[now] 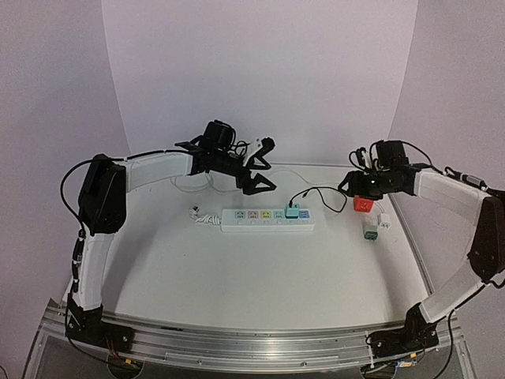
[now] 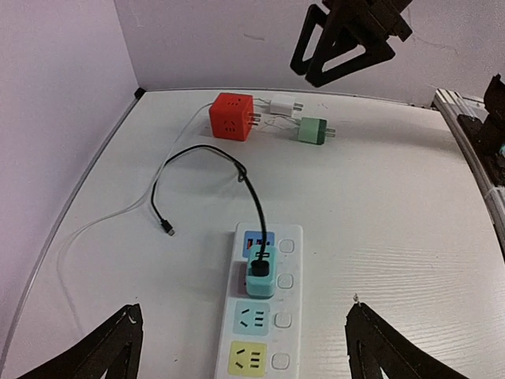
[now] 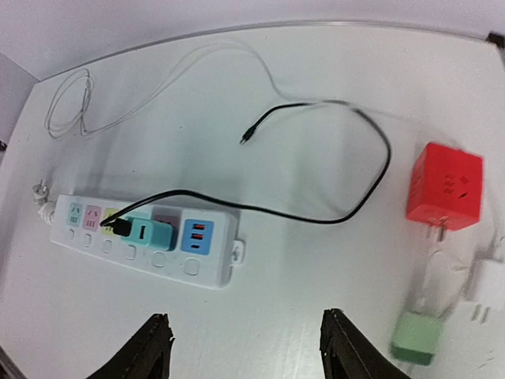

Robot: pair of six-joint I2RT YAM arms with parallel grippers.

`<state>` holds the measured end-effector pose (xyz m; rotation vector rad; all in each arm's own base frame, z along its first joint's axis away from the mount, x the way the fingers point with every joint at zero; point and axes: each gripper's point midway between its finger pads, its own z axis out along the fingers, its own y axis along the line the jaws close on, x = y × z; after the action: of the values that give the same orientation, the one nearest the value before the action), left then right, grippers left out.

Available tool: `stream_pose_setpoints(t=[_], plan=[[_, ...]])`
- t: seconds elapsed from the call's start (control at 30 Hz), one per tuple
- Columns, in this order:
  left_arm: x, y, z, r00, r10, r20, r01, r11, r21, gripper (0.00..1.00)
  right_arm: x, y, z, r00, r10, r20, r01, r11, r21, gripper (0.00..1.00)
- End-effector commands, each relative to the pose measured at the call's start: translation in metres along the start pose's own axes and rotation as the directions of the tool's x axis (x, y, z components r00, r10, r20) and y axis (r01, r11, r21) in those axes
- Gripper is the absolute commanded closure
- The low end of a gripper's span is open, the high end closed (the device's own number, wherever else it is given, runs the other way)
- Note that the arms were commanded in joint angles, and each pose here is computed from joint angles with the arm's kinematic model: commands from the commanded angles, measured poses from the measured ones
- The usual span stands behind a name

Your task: Pull the plug off the socket

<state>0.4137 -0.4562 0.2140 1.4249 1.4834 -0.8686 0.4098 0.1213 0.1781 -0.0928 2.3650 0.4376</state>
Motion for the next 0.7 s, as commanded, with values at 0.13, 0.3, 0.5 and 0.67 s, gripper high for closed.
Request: stream_pose_setpoints(t=[0.13, 0.3, 0.5, 0.67], plan=[[0.037, -0.021, 0.062, 1.0, -0.001, -0.001, 0.001, 0.997, 0.081, 0.19, 0.035, 0.039, 0.051, 0.928, 0.36, -0.096, -0.369, 0.924, -0.097, 0.45], [0.049, -0.011, 0.089, 1.0, 0.021, -0.005, -0.021, 0.999, 0.043, 0.25, 0.055, 0.044, 0.082, 0.887, 0.439, -0.141, -0.453, 0.887, -0.093, 0.48], [0.071, -0.015, 0.116, 0.999, 0.027, -0.045, -0.026, 0.999, 0.039, 0.25, 0.066, 0.043, 0.111, 0.871, 0.458, -0.18, -0.476, 0.876, -0.075, 0.51], [0.071, -0.004, 0.128, 1.0, 0.01, -0.016, -0.01, 1.0, -0.017, 0.32, 0.076, 0.041, 0.128, 0.859, 0.473, -0.196, -0.493, 0.867, -0.07, 0.54]])
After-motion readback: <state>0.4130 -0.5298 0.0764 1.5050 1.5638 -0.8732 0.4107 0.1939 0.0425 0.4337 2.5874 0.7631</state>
